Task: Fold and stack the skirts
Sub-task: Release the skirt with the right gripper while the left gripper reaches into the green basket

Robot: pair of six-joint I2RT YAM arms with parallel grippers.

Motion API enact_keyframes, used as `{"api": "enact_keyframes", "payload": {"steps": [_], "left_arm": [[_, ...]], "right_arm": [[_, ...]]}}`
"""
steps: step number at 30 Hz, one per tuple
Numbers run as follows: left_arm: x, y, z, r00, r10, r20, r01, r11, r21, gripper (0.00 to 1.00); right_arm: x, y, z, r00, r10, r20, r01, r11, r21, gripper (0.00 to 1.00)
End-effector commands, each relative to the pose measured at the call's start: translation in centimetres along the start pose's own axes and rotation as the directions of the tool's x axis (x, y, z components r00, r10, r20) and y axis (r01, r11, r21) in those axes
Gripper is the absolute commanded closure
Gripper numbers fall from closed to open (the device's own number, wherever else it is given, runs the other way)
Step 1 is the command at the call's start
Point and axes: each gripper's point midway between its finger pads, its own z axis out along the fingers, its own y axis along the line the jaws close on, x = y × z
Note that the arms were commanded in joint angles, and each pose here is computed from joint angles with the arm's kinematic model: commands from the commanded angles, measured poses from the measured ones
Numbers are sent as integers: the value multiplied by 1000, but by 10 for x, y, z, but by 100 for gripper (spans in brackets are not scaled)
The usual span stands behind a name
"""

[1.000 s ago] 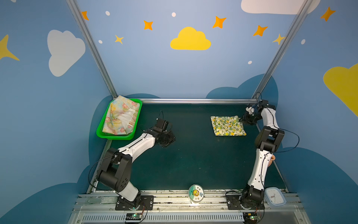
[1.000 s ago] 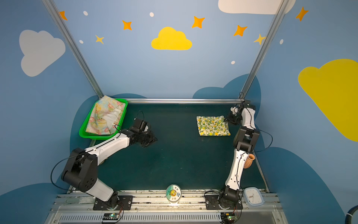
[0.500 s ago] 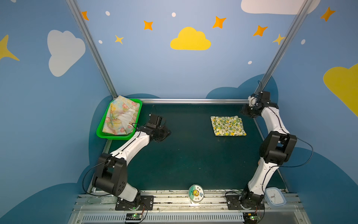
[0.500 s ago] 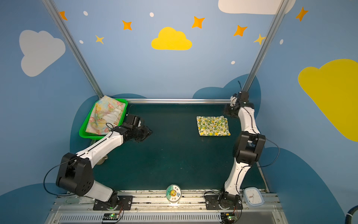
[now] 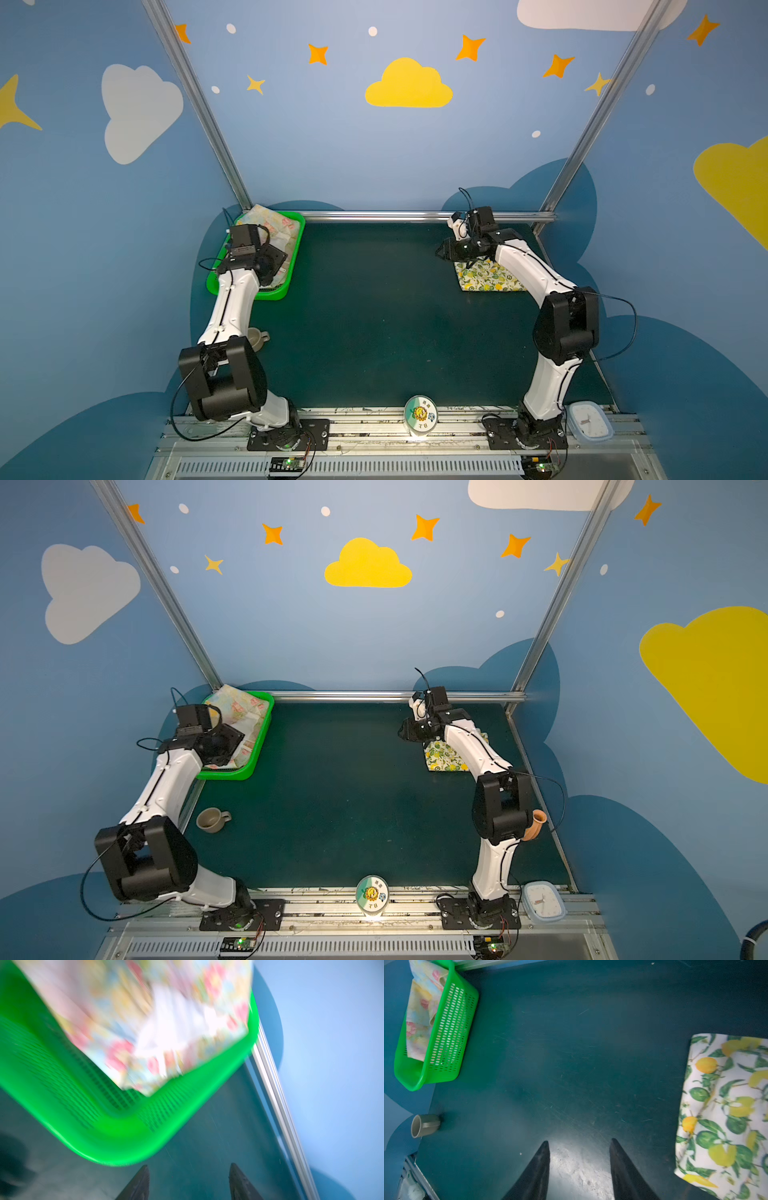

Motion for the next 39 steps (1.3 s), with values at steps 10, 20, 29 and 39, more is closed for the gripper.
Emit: {"api": "enact_keyframes", "payload": {"steps": [10,20,29,39], "left_arm": [[-73,23,59,999,-34,15,36,994,-101,40],[-114,14,129,999,-26,20,28,996,-84,40],[-134,8,184,1000,-19,-3,19,997,-71,36],[-133,23,203,1000,-6,-23,4,993,-118,35]], "right_arm": [[14,32,5,1000,-9,16,11,995,-103,54],[-5,30,17,1000,-23,11,24,994,-109,55],[-4,15,36,999,-2,-43,-1,997,-80,55],[-10,13,49,997,28,-67,-33,996,-78,56]]}}
